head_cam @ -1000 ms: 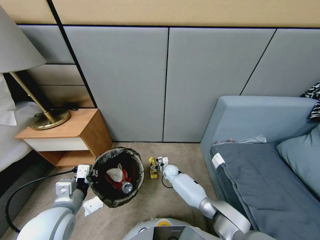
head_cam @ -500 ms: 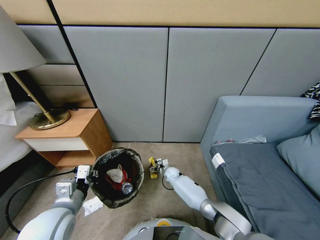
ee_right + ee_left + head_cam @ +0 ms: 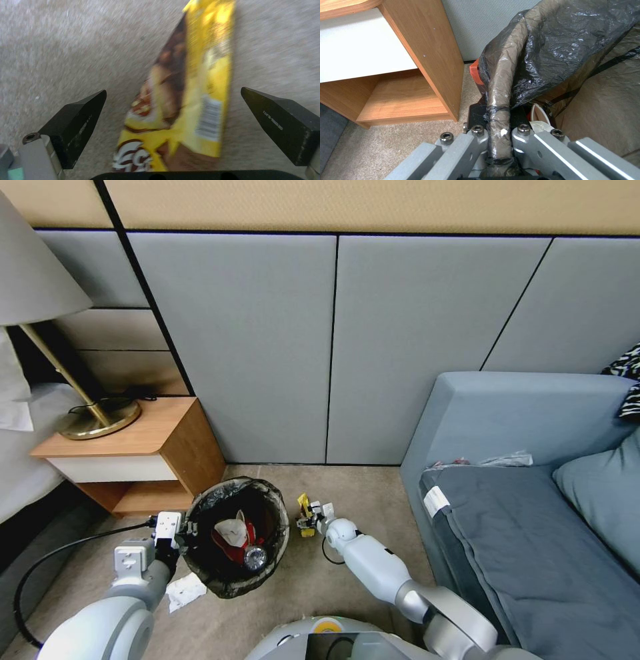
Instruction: Pick up the trash bin, then pick up the garbage from the floor and place it into the trash bin.
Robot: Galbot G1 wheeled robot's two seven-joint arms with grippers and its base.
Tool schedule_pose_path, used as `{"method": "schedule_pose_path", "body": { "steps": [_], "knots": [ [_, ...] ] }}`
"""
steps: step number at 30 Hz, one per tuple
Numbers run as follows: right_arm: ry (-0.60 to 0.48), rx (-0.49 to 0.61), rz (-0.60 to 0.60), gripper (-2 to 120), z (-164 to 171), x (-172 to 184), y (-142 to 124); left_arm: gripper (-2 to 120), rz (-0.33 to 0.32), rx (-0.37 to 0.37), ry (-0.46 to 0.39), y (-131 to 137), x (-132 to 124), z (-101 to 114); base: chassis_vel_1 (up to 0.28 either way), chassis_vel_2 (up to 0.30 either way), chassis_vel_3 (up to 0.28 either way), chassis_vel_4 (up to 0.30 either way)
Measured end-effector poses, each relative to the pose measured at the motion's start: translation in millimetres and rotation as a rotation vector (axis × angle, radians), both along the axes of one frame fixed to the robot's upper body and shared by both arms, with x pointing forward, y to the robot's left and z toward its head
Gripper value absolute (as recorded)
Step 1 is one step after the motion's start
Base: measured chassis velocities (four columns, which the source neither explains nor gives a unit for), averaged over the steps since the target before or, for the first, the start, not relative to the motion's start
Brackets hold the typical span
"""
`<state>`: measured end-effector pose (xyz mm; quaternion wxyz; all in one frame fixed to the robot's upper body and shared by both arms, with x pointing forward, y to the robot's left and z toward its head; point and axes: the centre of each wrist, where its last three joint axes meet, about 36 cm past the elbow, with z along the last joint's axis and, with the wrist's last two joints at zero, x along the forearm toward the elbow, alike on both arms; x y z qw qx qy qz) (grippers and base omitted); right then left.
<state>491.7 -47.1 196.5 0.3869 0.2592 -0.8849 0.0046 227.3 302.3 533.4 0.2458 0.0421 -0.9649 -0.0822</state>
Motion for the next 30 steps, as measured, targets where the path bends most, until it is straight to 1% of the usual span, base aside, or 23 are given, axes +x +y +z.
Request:
{"method": "schedule_pose_path", "body": {
  "steps": [5,13,16,18,19,20,21,23,24,25,28,29,30],
  "knots": [
    [0.006,-0.004,0.002,100,-3.0,0.1,3.5,1,0.0,0.0,0.0,-0.5,0.0,-0.3,0.0,0.0,0.0,0.0],
    [0.014,-0.011,-0.003,99,-7.1,-1.4,1.2,1,-0.002,-0.001,-0.004,-0.8,0.8,0.2,0.0,0.0,0.0,0.0],
    [0.015,-0.012,-0.004,97,-8.6,-1.9,1.6,1,-0.003,-0.002,-0.005,-1.2,1.2,0.2,0.0,0.0,0.0,0.0],
    [0.015,-0.013,-0.005,93,-9.8,-2.2,0.9,1,-0.004,-0.001,-0.006,-1.2,1.3,0.3,0.0,0.0,0.0,0.0],
    [0.015,-0.013,-0.005,93,-9.8,-2.2,0.9,1,-0.004,-0.001,-0.006,-1.2,1.3,0.3,0.0,0.0,0.0,0.0],
    [0.015,-0.014,-0.006,89,-10.3,-2.3,0.5,1,-0.004,-0.001,-0.006,-1.1,1.3,0.3,0.0,0.0,0.0,0.0],
    [0.015,-0.014,-0.006,89,-10.3,-2.3,0.5,1,-0.004,-0.001,-0.006,-1.1,1.3,0.3,0.0,0.0,0.0,0.0],
    [0.008,-0.02,-0.004,77,-11.1,-2.8,-1.0,1,-0.004,0.0,-0.006,-1.1,1.3,0.3,0.0,0.0,0.0,0.0],
    [0.006,-0.022,-0.003,73,-11.3,-3.4,-1.9,1,-0.004,0.0,-0.006,-1.1,1.4,0.4,0.0,0.0,0.0,0.0],
    [0.006,-0.022,-0.003,73,-11.3,-3.4,-1.9,1,-0.004,0.0,-0.006,-1.1,1.4,0.4,0.0,0.0,0.0,0.0],
    [0.001,-0.02,0.0,57,-10.3,-4.6,-2.0,1,-0.005,0.001,-0.009,-1.0,2.0,0.9,0.0,0.0,0.0,0.0],
    [0.001,-0.02,0.0,57,-10.3,-4.6,-2.0,1,-0.005,0.001,-0.009,-1.0,2.0,0.9,0.0,0.0,0.0,0.0],
    [0.001,-0.02,0.0,52,-10.3,-4.6,-1.7,1,-0.006,0.001,-0.01,-0.9,2.0,0.9,0.0,0.0,0.0,0.0]
  ]
}}
